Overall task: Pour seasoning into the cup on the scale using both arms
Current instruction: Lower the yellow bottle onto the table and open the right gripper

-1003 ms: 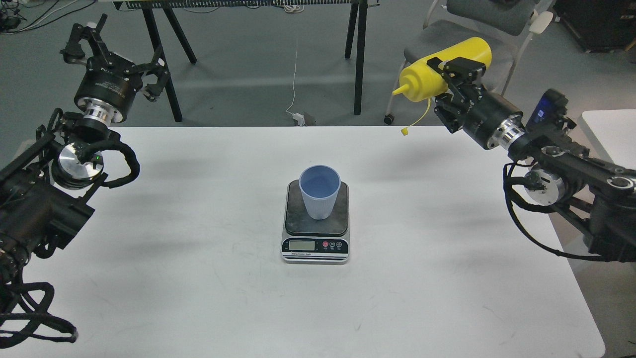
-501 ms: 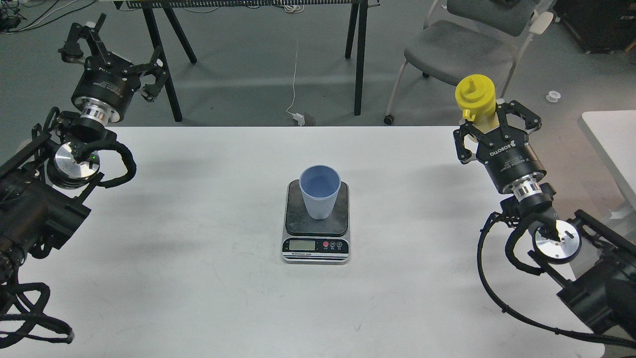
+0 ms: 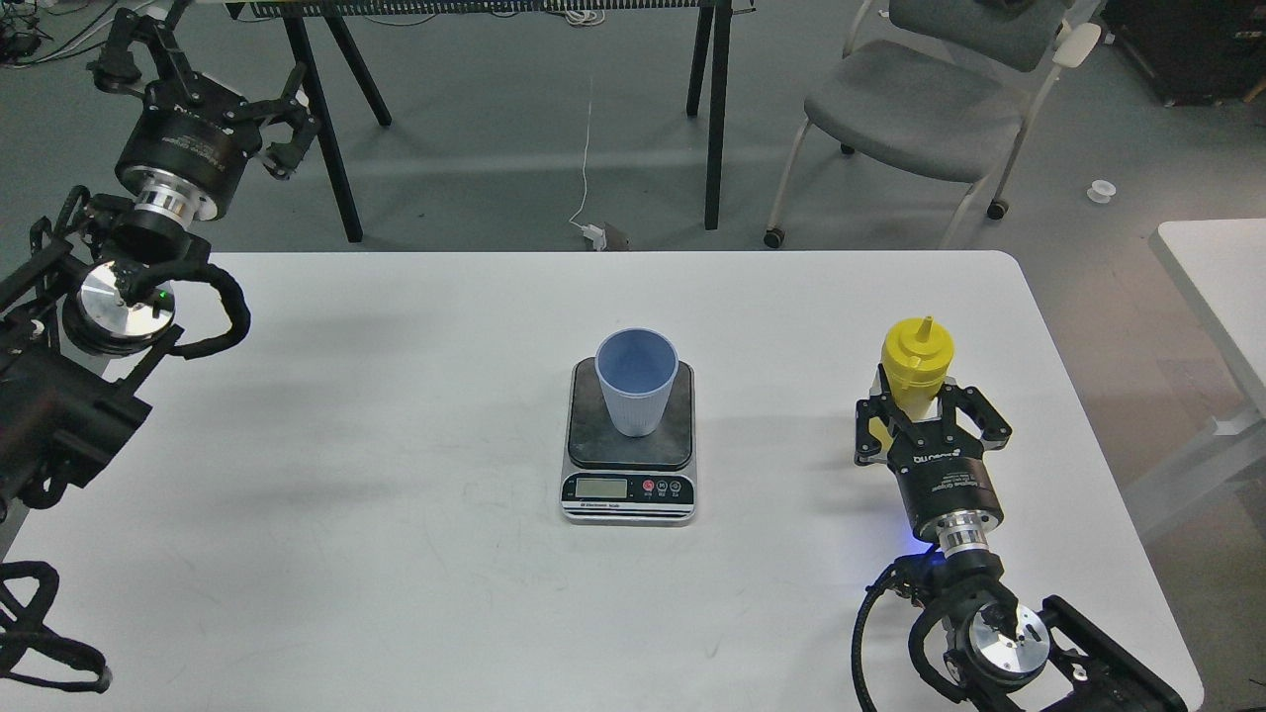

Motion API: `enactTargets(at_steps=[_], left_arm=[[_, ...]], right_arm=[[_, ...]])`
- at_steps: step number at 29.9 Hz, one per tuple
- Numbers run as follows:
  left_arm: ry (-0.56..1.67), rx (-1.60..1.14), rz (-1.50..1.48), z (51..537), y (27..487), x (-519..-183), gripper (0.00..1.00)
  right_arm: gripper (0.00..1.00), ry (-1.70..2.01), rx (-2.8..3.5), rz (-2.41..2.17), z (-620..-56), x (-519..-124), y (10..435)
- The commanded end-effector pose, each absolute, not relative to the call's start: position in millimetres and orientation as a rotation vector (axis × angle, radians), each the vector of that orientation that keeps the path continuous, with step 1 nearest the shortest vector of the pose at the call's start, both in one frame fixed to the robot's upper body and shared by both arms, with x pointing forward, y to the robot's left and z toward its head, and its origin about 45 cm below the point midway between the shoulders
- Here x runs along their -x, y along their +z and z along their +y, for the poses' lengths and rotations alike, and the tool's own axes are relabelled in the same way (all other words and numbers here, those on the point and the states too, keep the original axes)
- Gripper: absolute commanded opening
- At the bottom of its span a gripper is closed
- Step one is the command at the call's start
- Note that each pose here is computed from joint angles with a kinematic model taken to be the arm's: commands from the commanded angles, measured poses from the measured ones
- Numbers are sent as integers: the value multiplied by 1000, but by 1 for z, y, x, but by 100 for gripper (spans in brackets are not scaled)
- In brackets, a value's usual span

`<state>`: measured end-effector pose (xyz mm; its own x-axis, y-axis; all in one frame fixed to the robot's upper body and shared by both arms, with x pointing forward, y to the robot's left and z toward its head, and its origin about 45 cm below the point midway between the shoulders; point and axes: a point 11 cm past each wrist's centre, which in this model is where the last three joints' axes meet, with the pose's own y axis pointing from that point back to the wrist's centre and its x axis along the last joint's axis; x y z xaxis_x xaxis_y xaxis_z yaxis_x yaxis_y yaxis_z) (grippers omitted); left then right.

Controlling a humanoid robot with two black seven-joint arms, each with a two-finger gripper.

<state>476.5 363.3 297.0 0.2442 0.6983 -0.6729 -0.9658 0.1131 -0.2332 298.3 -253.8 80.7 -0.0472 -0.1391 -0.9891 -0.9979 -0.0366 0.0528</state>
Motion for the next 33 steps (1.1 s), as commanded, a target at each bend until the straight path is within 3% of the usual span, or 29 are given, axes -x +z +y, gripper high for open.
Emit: enactTargets(at_steps=[1, 13, 25, 33], left_arm=[[1284, 723, 453, 364, 296, -476, 100], [1286, 722, 453, 364, 296, -476, 100], [1283, 723, 456, 362, 295, -476, 100], [1287, 724, 451, 366, 296, -475, 100]], right_arm=[[49, 1214, 1310, 1325, -250, -297, 79], [60, 1231, 1284, 1362, -257, -283, 68], [97, 1239, 1264, 1414, -271, -265, 57], [98, 1281, 1263, 1461, -282, -228, 47]])
